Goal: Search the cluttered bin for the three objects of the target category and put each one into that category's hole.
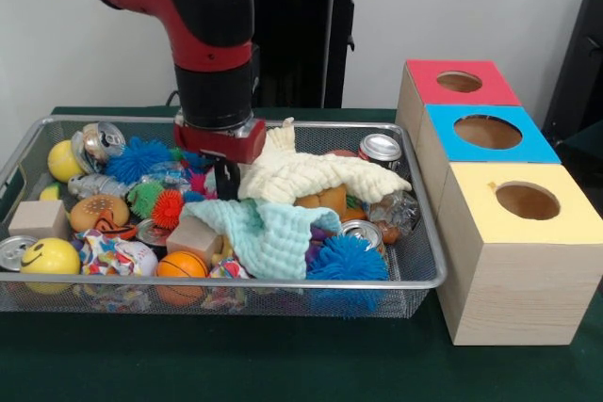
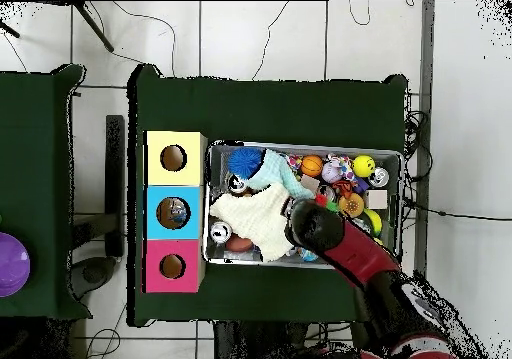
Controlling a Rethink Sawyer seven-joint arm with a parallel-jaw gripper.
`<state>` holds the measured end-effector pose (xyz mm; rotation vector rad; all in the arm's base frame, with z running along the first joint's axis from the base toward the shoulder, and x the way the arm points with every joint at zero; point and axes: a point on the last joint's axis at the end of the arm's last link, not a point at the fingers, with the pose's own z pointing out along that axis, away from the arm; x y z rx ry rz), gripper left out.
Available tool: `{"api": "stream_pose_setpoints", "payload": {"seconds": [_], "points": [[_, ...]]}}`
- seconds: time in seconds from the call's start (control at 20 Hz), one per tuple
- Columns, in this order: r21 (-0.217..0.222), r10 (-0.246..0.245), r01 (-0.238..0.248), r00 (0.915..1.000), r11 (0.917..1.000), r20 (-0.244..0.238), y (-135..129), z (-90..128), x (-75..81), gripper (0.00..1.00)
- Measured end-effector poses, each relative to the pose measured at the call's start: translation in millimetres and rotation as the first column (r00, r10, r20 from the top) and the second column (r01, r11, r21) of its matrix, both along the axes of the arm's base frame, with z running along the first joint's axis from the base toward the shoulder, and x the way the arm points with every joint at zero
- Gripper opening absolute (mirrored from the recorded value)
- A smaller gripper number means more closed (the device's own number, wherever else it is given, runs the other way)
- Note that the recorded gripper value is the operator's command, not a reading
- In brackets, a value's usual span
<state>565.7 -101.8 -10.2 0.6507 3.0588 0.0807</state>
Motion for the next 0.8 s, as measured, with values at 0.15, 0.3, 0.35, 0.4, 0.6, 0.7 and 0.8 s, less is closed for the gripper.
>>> {"api": "stream_pose_setpoints", "payload": {"seconds": [0.15,0.3,0.35,0.4,0.6,0.7,0.8], "points": [[0.011,0.008,-0.008,0.9999,0.9999,-0.010,-6,16,0.8,0.00],[0.014,0.007,-0.007,0.9999,0.9999,-0.014,-16,28,0.9,0.00],[0.015,0.005,-0.005,0.9999,0.9999,-0.015,-21,34,0.8,0.00],[0.016,0.006,-0.005,0.9998,0.9999,-0.017,-22,37,0.8,0.00],[0.019,0.008,-0.008,0.9998,0.9998,-0.020,-26,45,1.0,0.00],[0.018,0.010,-0.010,0.9997,0.9998,-0.020,-28,49,1.2,0.00],[0.015,0.012,-0.012,0.9998,0.9998,-0.019,-30,50,0.8,0.00]]}}
